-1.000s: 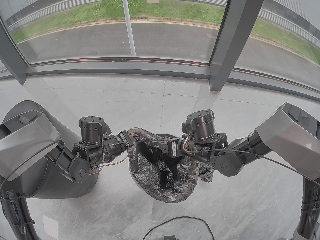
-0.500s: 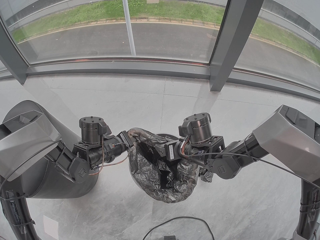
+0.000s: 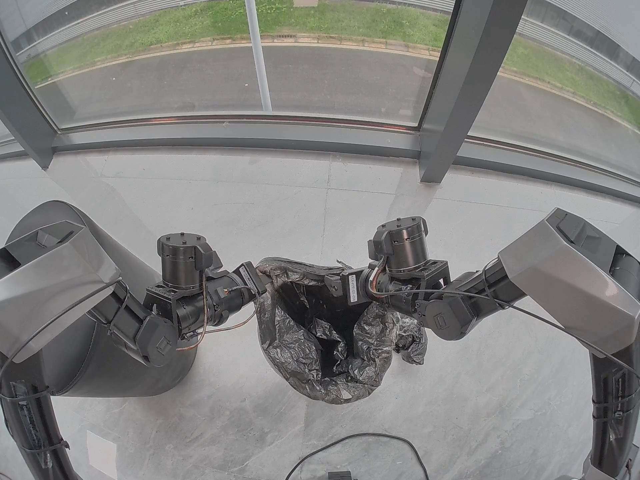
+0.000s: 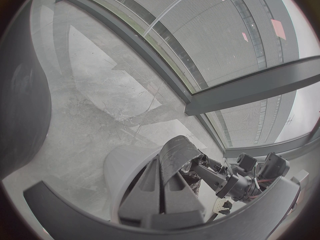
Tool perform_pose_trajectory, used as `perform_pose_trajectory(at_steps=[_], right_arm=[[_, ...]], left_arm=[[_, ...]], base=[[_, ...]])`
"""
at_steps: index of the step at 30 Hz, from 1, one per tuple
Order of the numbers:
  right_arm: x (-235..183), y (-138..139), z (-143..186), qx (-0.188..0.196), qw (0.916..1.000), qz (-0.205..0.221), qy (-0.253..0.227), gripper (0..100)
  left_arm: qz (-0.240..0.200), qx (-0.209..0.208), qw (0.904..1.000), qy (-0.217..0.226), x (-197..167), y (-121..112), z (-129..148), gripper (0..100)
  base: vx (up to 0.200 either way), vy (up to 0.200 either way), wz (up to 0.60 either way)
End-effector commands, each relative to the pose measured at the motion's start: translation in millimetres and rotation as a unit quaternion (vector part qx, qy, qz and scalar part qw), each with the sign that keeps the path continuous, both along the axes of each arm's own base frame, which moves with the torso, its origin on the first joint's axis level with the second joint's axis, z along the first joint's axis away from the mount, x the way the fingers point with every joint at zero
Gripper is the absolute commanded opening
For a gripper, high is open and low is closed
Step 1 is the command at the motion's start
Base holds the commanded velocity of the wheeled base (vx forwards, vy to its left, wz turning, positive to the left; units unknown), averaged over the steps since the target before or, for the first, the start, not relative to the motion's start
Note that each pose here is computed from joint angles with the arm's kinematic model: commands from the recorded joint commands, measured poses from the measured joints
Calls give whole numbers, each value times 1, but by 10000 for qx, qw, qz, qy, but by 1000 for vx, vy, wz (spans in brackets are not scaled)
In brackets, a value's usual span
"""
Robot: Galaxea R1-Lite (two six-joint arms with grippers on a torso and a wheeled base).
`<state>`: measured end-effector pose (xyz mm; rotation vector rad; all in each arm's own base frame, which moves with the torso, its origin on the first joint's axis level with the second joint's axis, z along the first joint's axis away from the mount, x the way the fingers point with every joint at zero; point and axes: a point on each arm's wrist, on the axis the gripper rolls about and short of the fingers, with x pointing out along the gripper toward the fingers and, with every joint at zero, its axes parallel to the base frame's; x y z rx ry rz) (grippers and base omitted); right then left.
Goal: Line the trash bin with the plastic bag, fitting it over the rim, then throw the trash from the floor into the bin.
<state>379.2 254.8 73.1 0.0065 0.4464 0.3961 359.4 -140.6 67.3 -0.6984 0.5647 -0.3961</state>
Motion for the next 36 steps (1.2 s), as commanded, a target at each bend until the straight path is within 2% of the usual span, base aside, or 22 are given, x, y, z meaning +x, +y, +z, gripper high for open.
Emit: perform_pose_trajectory(at_steps=[1,11,23,36], right_arm=[[6,-2,1,24,10000,-51,-37,100],[16,-7,8,79,9996,-204,-173,100],[20,-7,5,55,9994,-282,-189,100],[24,-12,7,46,9988,-429,-240,100]], left_arm=[[-36,79,9999,-62,0,0,1,0],[-94,391,9991,-133,1,6,-6,0],[-124,421,9990,21,7,10,-21,0],[-142,363,9992,16,12,15,-23,0]], base=[[0,0,0],[0,0,0],[0,0,0],[0,0,0]])
